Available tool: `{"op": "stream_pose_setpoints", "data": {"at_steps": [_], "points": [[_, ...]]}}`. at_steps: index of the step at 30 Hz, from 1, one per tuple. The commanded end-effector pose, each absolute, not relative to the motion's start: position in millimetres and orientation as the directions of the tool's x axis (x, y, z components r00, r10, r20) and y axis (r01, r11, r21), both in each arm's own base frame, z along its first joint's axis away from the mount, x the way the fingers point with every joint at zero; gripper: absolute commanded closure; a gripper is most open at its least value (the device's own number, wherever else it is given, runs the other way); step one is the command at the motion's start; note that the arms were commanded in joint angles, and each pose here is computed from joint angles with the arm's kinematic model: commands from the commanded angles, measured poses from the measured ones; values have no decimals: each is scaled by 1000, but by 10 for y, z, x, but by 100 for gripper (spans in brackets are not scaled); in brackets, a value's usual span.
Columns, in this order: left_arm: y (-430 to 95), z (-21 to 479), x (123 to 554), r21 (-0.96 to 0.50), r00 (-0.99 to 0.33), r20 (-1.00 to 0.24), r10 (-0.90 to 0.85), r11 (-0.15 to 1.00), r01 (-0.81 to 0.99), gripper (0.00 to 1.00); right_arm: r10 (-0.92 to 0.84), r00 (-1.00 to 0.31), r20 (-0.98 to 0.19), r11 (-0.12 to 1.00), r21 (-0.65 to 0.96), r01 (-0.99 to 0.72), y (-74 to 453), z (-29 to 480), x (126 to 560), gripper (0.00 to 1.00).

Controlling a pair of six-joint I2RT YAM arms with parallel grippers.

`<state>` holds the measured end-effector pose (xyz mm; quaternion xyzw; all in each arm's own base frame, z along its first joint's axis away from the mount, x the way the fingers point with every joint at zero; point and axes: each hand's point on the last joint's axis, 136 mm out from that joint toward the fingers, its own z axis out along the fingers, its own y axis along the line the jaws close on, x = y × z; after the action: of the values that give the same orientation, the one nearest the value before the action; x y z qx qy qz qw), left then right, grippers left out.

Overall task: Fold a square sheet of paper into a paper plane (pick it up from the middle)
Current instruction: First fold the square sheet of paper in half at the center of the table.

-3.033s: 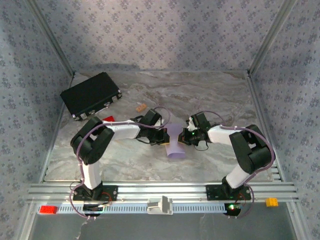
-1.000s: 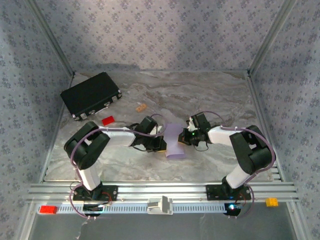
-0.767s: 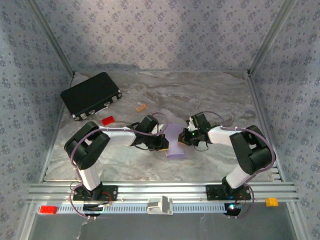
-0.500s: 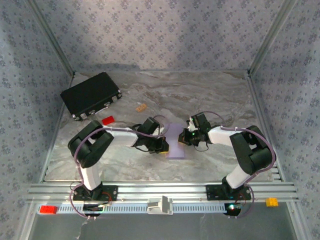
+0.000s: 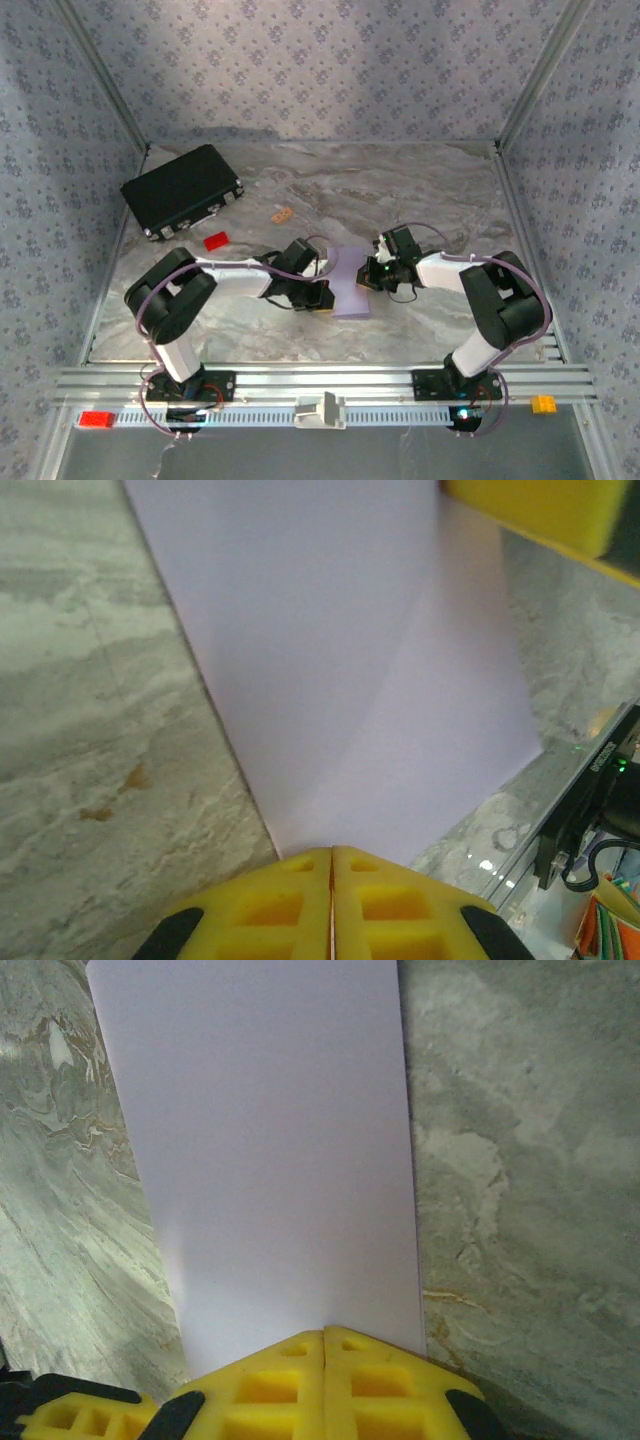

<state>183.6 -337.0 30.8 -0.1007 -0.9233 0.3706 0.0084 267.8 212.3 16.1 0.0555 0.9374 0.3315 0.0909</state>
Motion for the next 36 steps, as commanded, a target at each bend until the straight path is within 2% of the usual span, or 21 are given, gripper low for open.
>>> {"op": "stream_pose_setpoints", "data": {"at_steps": [1,4,8,13,19,31,36], "points": [[-3482,554,1930,-718,-977,-129,171,663,211,91,208,-978,-12,878,443,181,1726,-290,2316,100],[-3581,631,2003,-737,-976,-145,162,641,216,91,208,-978,-12,878,443,181,1729,-292,2313,100],[-3675,513,1955,-760,-977,-84,196,622,190,91,206,-978,-13,878,444,179,1737,-290,2314,100],[-3558,236,1808,-731,-977,-5,213,666,149,91,207,-978,-14,879,442,179,1730,-289,2304,100],[-3368,142,1628,-704,-971,16,240,692,159,91,207,-978,-15,880,439,179,1721,-294,2298,100],[-3287,211,1461,-636,-948,-48,315,722,272,91,209,-977,-35,889,422,175,1657,-247,2269,100],[-3339,473,1553,-642,-944,-143,296,698,317,91,187,-981,-50,883,445,146,1706,-187,2297,100]]}}
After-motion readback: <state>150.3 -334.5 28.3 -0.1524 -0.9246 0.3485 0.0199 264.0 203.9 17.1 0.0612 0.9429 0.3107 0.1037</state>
